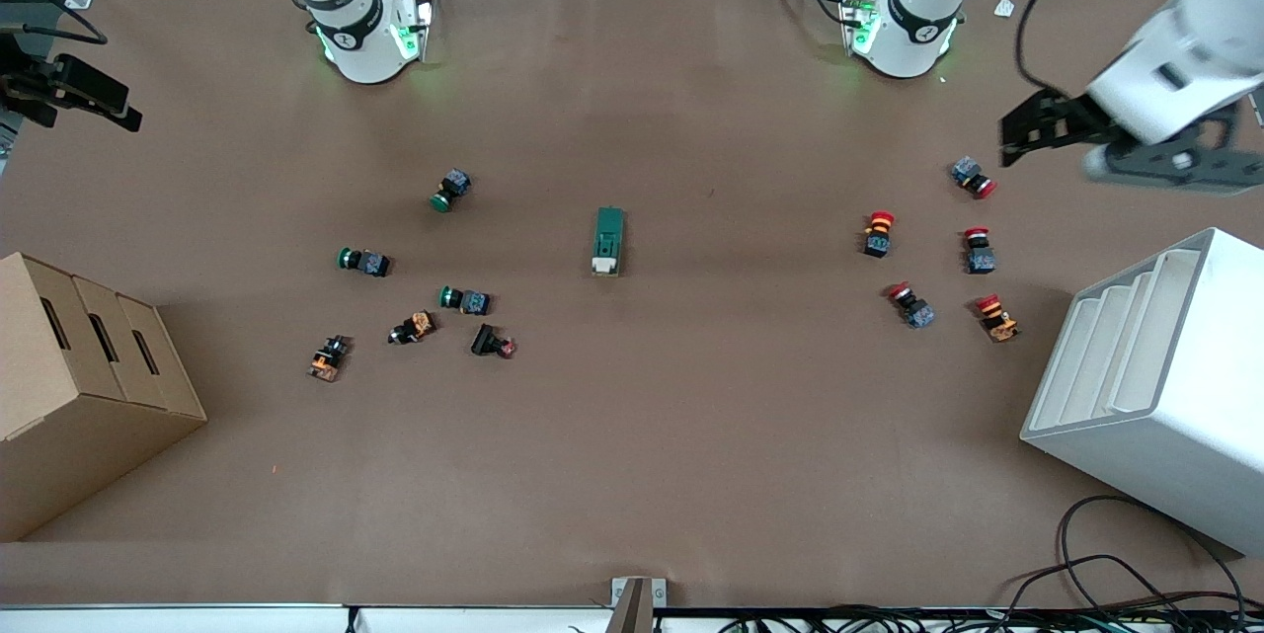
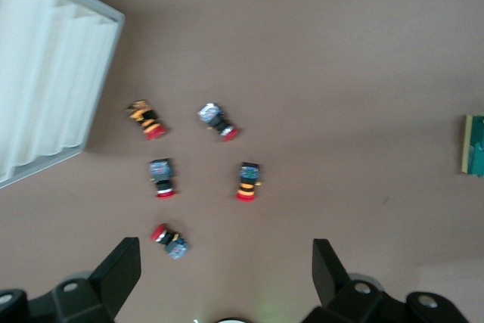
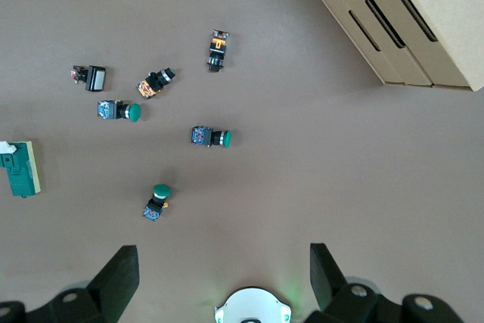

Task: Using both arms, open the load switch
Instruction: 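Move the left gripper over the white handle of the green switch, then lower the left gripper onto the white handle while the right gripper reaches in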

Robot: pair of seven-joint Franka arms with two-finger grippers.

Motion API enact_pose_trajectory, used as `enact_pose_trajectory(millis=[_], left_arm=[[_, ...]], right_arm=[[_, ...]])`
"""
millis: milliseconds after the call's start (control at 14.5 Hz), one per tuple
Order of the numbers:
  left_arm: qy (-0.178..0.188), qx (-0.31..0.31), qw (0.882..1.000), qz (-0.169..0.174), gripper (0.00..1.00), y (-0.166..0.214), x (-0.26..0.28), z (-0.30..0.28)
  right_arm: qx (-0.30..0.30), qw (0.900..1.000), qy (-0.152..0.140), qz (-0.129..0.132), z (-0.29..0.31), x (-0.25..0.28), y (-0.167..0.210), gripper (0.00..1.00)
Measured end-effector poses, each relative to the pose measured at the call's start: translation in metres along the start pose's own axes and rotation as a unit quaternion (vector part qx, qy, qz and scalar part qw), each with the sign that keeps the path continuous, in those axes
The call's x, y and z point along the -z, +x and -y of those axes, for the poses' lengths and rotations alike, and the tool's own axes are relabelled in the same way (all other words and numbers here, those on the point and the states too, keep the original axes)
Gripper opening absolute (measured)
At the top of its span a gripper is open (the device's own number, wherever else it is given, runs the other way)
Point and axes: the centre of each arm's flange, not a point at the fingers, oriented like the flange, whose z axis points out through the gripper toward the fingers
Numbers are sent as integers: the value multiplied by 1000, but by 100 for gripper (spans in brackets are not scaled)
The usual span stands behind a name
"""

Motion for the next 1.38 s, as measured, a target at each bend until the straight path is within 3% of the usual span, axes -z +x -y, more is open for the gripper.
enact_pose_trajectory(millis=[208,346,761,1176,1384], left_arm=[[-12,-33,999,9,100,27,-47,-72],[-24,-24,999,7,100,35,-76,-117],[-16,75,997,-17,100,-15,-158,-282],[13,158,984,-80,100,-50,-253,-388],[35,165,976,-136,100,-75,-306,-430]], right_arm=[[0,1000,0,0,0,0,0,100],[0,1000,0,0,0,0,0,100],[0,1000,0,-3,0,1,1,100],[-4,999,-5,33,0,-46,42,100],[-5,999,-19,46,-1,-69,65,100]])
